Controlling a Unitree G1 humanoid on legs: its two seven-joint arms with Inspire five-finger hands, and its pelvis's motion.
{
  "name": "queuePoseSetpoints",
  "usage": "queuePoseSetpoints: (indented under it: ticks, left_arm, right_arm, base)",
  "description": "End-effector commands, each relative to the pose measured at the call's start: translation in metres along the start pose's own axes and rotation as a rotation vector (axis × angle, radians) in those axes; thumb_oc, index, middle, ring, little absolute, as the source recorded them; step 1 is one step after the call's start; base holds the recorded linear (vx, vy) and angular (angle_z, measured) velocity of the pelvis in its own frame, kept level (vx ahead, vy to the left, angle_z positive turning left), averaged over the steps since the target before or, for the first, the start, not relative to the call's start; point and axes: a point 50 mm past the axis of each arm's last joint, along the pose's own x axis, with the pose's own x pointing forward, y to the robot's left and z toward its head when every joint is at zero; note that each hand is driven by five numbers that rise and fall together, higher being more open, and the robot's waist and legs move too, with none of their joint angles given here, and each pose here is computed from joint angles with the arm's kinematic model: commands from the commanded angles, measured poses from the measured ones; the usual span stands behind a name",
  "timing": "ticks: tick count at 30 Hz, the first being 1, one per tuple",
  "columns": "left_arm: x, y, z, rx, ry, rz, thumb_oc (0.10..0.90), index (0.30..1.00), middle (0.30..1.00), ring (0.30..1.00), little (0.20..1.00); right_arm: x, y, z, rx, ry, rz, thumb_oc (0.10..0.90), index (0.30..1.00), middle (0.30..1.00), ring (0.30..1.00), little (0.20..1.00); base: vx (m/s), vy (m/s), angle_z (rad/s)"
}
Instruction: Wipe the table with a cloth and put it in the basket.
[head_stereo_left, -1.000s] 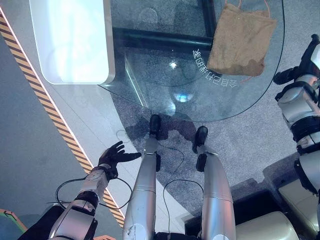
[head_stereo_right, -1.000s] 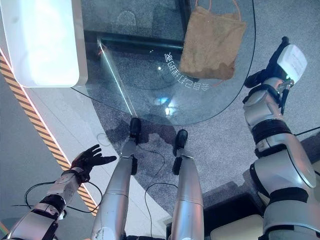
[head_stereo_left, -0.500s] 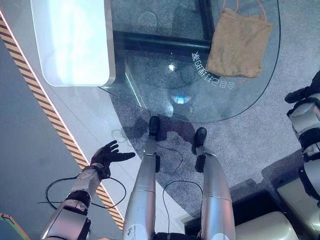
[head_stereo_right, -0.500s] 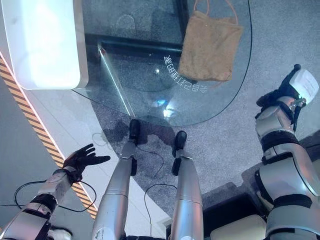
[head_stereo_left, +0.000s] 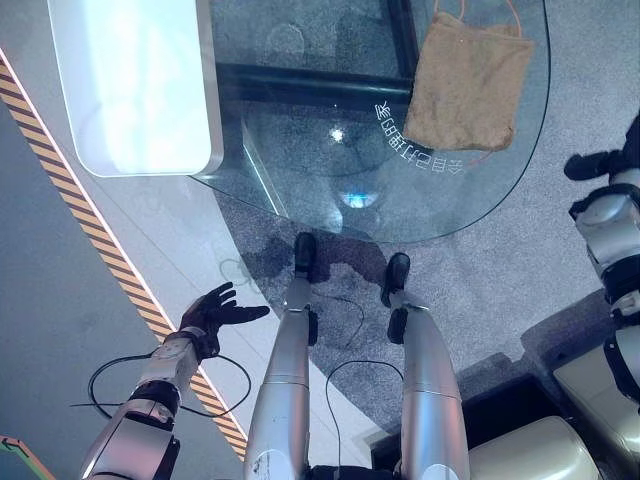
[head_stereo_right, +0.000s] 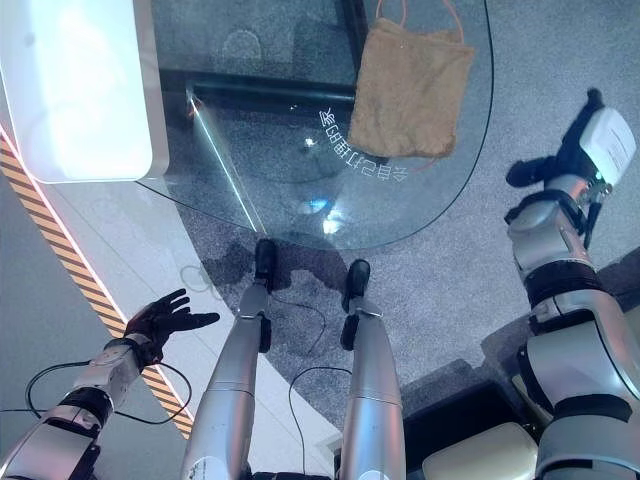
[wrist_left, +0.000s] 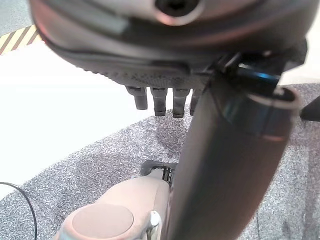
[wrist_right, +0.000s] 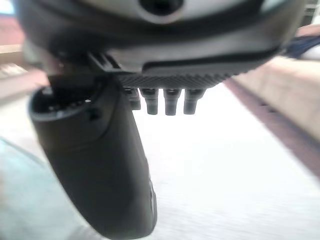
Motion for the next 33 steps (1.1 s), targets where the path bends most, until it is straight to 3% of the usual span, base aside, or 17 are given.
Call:
queuePoseSetpoints:
  ticks: [1, 15, 33]
  left_arm:
    - [-0.017, 0.023, -0.040, -0.056, 0.081, 0.098, 0.800, 0.900, 0.900, 0.900, 0.900]
    - [-0.014, 0.005, -0.044, -0.064, 0.078, 0.069, 0.800, 0.900, 0.900, 0.900, 0.900]
    - [-0.017, 0.007, -0.050, -0.017, 0.094, 0.053, 0.800, 0.900, 0.900, 0.900, 0.900]
  right_arm:
    - [0.024, -0.063, 0.018, -0.033, -0.128, -0.291, 0.800, 0.900, 0.900, 0.900, 0.900]
    - [0.016, -0.074, 0.088, 0.061, -0.389, -0.372, 0.800, 0.900, 0.900, 0.900, 0.900]
    - [0.005, -0.038, 0.141, -0.084, -0.521, 0.121, 0.800, 0.900, 0.900, 0.900, 0.900]
  base:
    - [0.00, 0.000, 0.00]
    - [0.00, 0.000, 0.00]
    - [0.01, -0.006, 0.01]
